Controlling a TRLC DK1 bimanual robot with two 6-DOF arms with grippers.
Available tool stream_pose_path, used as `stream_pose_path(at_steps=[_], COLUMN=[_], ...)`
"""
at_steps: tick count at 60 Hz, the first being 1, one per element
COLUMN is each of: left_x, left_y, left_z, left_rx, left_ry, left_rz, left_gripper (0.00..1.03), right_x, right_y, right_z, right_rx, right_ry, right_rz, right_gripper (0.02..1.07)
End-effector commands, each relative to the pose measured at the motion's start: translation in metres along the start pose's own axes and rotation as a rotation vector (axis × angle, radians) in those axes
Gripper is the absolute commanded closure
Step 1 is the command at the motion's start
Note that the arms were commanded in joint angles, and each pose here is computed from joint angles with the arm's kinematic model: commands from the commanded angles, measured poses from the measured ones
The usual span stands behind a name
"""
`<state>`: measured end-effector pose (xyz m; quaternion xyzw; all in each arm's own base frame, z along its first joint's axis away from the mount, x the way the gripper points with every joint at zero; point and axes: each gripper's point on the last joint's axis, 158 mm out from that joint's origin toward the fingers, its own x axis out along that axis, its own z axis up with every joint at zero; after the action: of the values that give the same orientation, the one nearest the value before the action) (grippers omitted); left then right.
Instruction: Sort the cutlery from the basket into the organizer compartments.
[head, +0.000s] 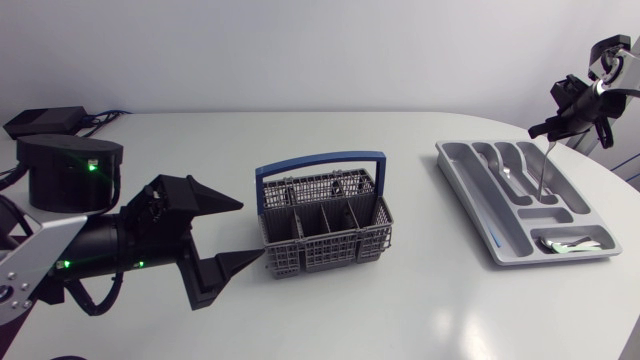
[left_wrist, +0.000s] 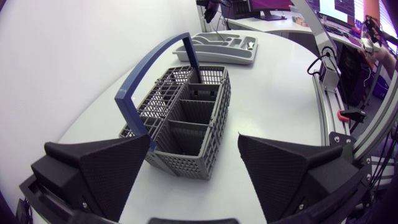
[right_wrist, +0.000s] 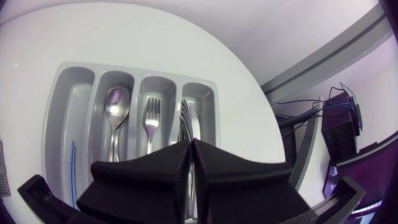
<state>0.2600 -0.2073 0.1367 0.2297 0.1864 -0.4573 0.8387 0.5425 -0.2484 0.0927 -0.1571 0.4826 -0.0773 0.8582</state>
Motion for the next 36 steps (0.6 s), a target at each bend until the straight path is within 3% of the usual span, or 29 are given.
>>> stream_pose_path(at_steps=[1, 36], left_x=[-0.002, -0.006], left_y=[-0.002, -0.004], left_z=[-0.001, 0.001], left_rx=[-0.013, -0.015], left_ry=[-0.001, -0.002], left_rz=[-0.003, -0.004], left_gripper=[0.05, 0.05], right_x=[0.013, 0.08], right_y=[0.002, 0.037], right_z=[-0.002, 0.0], right_rx=[-0.033, 0.013], right_ry=[0.023, 0.041], right_rz=[-0.005, 0.022], right_gripper=[1.01, 1.01])
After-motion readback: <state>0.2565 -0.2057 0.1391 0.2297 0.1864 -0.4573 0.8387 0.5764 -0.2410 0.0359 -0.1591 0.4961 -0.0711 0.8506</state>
